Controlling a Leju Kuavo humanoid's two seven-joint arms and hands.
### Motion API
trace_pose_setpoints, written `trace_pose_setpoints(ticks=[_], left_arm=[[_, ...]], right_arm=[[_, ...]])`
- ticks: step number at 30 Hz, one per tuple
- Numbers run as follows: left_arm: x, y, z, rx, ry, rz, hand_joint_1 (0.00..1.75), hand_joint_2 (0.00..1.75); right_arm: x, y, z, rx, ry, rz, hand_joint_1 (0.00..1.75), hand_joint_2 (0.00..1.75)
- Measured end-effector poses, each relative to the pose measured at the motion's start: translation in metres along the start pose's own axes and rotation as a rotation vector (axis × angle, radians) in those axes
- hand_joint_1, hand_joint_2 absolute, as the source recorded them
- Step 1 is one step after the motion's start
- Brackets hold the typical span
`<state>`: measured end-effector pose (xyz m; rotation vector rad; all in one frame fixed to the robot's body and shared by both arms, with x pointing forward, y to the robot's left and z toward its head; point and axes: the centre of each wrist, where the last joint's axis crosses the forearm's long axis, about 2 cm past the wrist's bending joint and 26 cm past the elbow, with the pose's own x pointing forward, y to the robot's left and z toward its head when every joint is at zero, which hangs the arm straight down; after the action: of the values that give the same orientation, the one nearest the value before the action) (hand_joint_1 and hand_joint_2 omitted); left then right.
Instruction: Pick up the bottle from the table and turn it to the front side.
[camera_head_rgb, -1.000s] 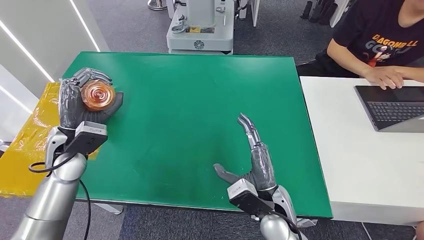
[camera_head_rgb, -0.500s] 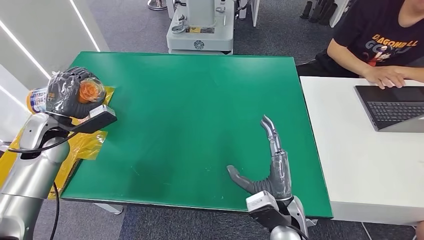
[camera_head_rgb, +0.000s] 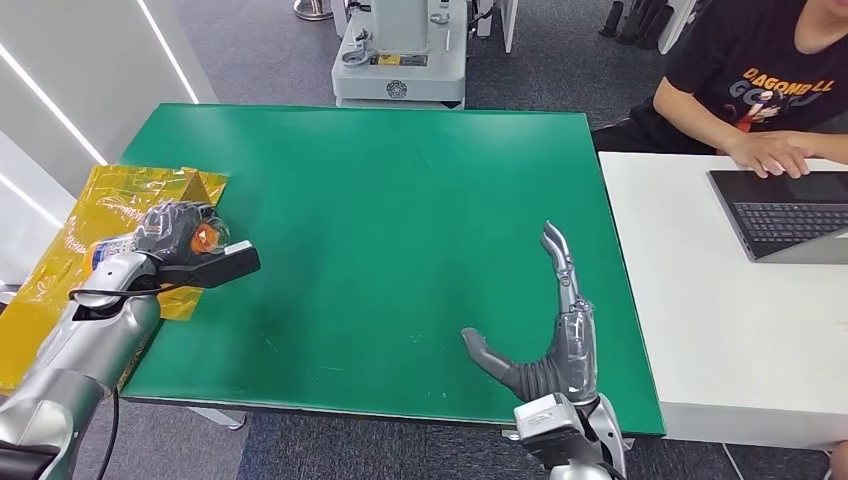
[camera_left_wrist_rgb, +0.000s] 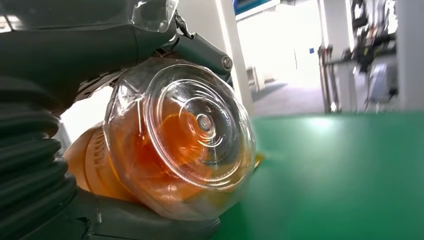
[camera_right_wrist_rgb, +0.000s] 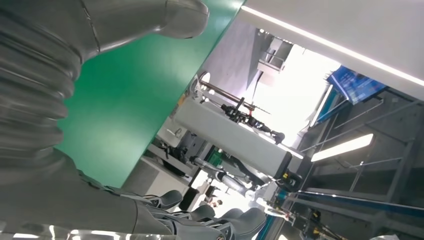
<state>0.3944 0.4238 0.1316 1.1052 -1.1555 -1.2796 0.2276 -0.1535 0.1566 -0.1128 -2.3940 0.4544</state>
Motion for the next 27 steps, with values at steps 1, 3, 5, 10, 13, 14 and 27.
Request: trace_pose_setpoints(ticks=[1, 3, 5, 10, 13, 14, 27], left_arm=[[-0.003, -0.004, 0.002, -0.03, 0.01, -0.015, 1.75, 1.75], [-0.009, -0.011, 0.005, -0.085, 0.033, -0.049, 1.75, 1.75], [-0.015, -0.016, 0.007, -0.128, 0.056, -0.082, 1.75, 1.75], [-0.029, -0.024, 0.014, -0.207, 0.113, -0.146, 1.75, 1.75], [-0.036, -0.028, 0.018, -0.228, 0.134, -0.164, 1.75, 1.75], [-0.037, -0.029, 0.019, -0.234, 0.138, -0.167, 1.75, 1.75], [-0.042, -0.041, 0.028, -0.265, 0.15, -0.213, 0.0, 1.75]], right_arm=[[0.0, 0.0, 0.0, -0.003, -0.001, -0.005, 0.0, 1.75], [0.0, 0.0, -0.001, -0.008, -0.005, -0.012, 0.0, 1.75], [-0.001, -0.001, -0.002, -0.012, -0.009, -0.014, 0.0, 1.75], [-0.002, -0.001, -0.004, -0.019, -0.015, -0.014, 0.0, 1.75], [-0.004, -0.001, -0.006, -0.02, -0.016, -0.013, 0.0, 1.75], [-0.004, -0.001, -0.007, -0.02, -0.017, -0.012, 0.0, 1.75], [-0.009, 0.002, -0.012, -0.014, -0.014, -0.019, 0.0, 1.75]])
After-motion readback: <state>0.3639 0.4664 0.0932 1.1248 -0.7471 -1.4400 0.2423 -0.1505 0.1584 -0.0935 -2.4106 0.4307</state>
